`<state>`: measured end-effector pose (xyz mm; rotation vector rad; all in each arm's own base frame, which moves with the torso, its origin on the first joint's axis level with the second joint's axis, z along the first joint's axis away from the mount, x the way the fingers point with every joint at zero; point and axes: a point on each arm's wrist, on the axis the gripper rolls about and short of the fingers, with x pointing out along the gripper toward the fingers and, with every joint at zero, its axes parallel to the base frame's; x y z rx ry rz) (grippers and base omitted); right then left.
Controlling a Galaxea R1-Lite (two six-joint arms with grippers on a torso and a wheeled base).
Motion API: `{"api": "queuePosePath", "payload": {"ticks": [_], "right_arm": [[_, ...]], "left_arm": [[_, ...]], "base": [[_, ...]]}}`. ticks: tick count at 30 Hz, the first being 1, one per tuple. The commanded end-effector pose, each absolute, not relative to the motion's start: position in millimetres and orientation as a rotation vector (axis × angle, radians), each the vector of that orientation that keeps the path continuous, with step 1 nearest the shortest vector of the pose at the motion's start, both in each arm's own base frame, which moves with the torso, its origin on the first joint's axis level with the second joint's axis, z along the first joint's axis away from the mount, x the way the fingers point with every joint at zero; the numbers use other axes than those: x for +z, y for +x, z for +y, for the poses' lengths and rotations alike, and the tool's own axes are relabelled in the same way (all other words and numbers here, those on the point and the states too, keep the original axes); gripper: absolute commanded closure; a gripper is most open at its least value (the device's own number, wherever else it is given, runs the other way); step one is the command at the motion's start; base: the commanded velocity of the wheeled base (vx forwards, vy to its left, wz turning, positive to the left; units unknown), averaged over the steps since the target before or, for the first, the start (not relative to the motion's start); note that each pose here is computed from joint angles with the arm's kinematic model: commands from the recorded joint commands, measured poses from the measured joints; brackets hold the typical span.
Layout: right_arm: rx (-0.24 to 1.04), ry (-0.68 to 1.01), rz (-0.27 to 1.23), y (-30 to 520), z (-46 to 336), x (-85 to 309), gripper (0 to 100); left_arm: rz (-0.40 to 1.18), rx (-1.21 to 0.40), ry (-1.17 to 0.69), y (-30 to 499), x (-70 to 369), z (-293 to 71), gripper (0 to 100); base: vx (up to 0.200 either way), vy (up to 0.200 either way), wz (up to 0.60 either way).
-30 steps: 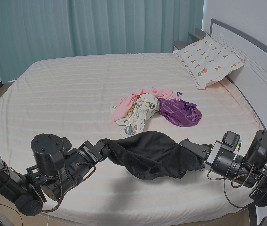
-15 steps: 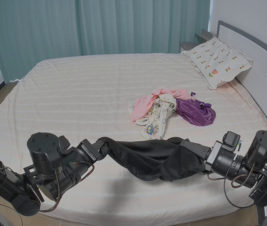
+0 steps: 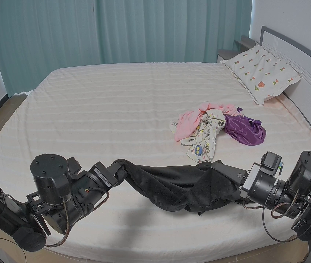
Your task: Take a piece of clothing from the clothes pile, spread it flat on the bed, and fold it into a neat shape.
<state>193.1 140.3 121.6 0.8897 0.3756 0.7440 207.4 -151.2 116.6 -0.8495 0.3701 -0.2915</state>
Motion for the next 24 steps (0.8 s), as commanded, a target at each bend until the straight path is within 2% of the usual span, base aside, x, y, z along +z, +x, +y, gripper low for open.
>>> {"api": "queuePosePath", "payload": {"ticks": [1, 19, 24], "right_arm": [[0.754, 0.891, 0.362, 192.4, 140.3, 123.8, 100], [0.746, 0.875, 0.357, 192.0, 141.5, 122.4, 100], [0.748, 0.875, 0.356, 191.0, 140.9, 122.9, 100]], "left_arm": [[0.363, -0.297, -0.854, 206.4, 119.0, -150.5, 100], [0.37, -0.296, -0.848, 204.8, 117.6, -150.8, 100], [0.373, -0.302, -0.847, 204.3, 117.5, -151.5, 100]], "base": [[0.0, 0.2, 0.0], [0.0, 0.2, 0.0], [0.0, 0.0, 0.0]]}}
